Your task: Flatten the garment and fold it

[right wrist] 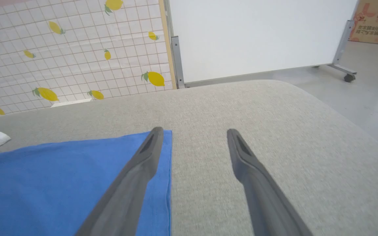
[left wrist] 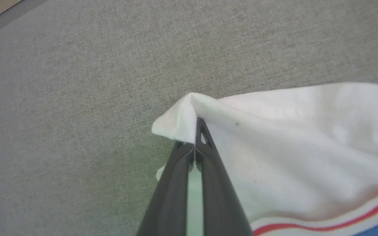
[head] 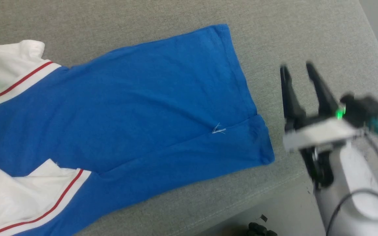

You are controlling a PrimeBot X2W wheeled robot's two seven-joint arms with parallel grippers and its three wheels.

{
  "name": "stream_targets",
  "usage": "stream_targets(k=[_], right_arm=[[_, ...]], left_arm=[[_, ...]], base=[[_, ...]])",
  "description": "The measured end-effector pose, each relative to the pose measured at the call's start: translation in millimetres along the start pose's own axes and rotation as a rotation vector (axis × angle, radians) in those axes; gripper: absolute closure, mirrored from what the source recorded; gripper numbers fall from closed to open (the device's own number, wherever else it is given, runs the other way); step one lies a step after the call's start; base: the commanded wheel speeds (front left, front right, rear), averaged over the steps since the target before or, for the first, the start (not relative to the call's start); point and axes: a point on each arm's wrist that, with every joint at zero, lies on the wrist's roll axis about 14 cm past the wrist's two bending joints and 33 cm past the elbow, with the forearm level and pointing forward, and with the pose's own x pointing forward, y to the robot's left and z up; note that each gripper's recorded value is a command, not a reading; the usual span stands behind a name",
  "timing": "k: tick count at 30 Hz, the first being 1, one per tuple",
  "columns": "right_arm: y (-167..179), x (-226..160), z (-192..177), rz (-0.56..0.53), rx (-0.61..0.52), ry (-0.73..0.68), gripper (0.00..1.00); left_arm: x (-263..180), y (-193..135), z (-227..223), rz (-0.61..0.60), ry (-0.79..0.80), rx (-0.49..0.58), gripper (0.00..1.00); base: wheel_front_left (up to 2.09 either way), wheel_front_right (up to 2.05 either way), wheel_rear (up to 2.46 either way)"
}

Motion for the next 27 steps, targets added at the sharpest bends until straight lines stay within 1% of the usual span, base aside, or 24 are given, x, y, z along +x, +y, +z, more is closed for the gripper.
stream_targets(k=[3,5,8,11,17,27], right_arm=[[14,32,20,0.052,-0.032,-0.014,0.00],[21,50,23,0.076,-0.043,0.022,0.00],[29,76,13,0.099,-0.064,0.145,0.00],[31,93,-5,0.096,-0.078,0.291,0.00],[43,114,-38,0.119,-0.160,0.548,0.00],[54,120,-91,0.128,-0.212,0.848,0.00]], left_arm=[[-3,1,-1,0.001,-0.004,0.000,1.00],[-4,2,-2,0.001,-0.009,0.000,1.00],[-6,3,-5,-0.001,-0.008,-0.004,1.00],[-6,4,-8,-0.005,-0.009,-0.010,1.00],[-3,6,-10,-0.016,-0.018,-0.012,1.00],[7,13,-9,-0.029,-0.041,-0.021,1.00]], base=[[0.00,0.00,0.00],[0.00,0.00,0.00],[0.00,0.00,0.00],[0.00,0.00,0.00],[0.00,0.00,0.00],[0.00,0.00,0.00]])
